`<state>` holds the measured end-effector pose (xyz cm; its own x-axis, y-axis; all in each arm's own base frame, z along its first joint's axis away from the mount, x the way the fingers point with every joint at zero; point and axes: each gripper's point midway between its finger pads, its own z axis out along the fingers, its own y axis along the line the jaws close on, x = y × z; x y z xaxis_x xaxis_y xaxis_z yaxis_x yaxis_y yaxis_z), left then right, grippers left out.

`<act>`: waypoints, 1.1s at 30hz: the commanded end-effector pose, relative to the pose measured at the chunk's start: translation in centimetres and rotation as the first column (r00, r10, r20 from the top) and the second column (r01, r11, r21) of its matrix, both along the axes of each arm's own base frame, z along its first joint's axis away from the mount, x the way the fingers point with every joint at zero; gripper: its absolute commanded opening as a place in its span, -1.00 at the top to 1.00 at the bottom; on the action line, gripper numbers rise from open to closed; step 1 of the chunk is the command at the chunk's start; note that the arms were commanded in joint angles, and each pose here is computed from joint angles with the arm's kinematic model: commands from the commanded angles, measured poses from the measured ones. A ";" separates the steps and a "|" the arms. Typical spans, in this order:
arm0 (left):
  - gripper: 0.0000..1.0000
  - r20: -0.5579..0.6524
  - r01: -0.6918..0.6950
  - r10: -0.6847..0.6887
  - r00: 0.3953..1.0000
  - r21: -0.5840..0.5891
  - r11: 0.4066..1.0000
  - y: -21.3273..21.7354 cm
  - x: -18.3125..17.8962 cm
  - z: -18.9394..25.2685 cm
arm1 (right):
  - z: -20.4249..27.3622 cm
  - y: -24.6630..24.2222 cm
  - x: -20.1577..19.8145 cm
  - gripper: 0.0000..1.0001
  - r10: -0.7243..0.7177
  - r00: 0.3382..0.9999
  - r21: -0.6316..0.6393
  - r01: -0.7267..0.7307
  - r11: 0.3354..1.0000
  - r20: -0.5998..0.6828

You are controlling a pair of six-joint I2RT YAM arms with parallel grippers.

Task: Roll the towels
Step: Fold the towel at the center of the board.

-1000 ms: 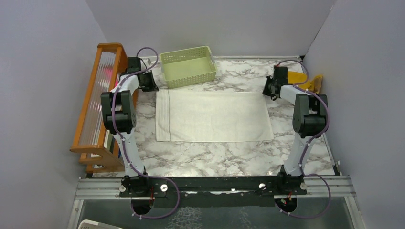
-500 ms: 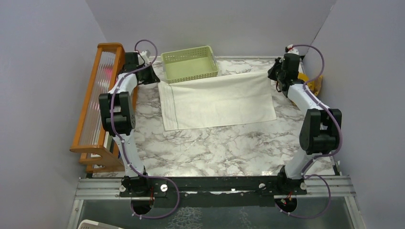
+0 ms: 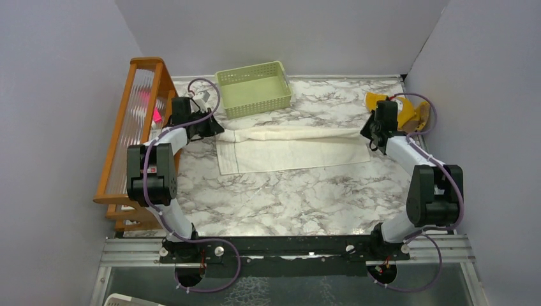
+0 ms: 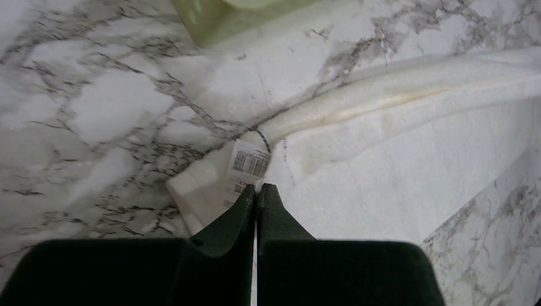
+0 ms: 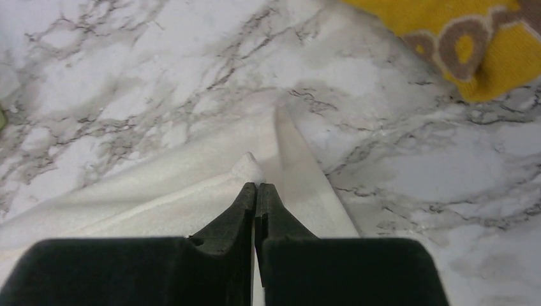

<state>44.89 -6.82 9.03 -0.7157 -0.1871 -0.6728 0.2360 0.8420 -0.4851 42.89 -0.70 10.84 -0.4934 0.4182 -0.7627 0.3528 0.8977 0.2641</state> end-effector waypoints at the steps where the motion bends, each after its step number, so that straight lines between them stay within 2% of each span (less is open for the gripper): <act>1: 1.00 0.103 0.051 -0.048 0.994 -0.021 0.998 -2.8 -1.3 1.6 | -0.3 -2.4 -2.0 0.99 -0.127 0.991 -0.059 0.125 0.990 -0.033; 12: 1.00 0.135 0.037 -0.045 0.990 0.063 0.997 -2.0 -4.8 1.8 | -3.0 -3.3 -5.5 0.98 -0.218 0.968 -0.030 0.216 0.976 -0.128; 19: 1.00 0.143 0.031 -0.034 0.989 0.025 0.999 -1.5 -5.4 1.7 | -3.8 -5.1 -6.3 0.99 -0.279 0.948 0.042 0.288 0.957 -0.156; 24: 1.00 0.105 0.018 -0.019 0.994 0.011 1.000 -1.6 -6.3 0.7 | -4.4 -5.8 -6.8 0.99 -0.306 0.936 0.071 0.322 0.944 -0.175; 33: 1.00 0.052 0.022 -0.020 0.998 -0.041 0.999 -2.3 -7.9 -0.6 | -2.8 -6.0 -7.4 0.99 -0.308 0.941 0.066 0.319 0.945 -0.142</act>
<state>37.26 -8.78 7.41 -0.7055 -0.1824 -0.6849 0.2567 0.8349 -0.4868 35.80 -6.23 6.13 -0.4588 0.6294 -0.6272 0.6475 0.7202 0.2492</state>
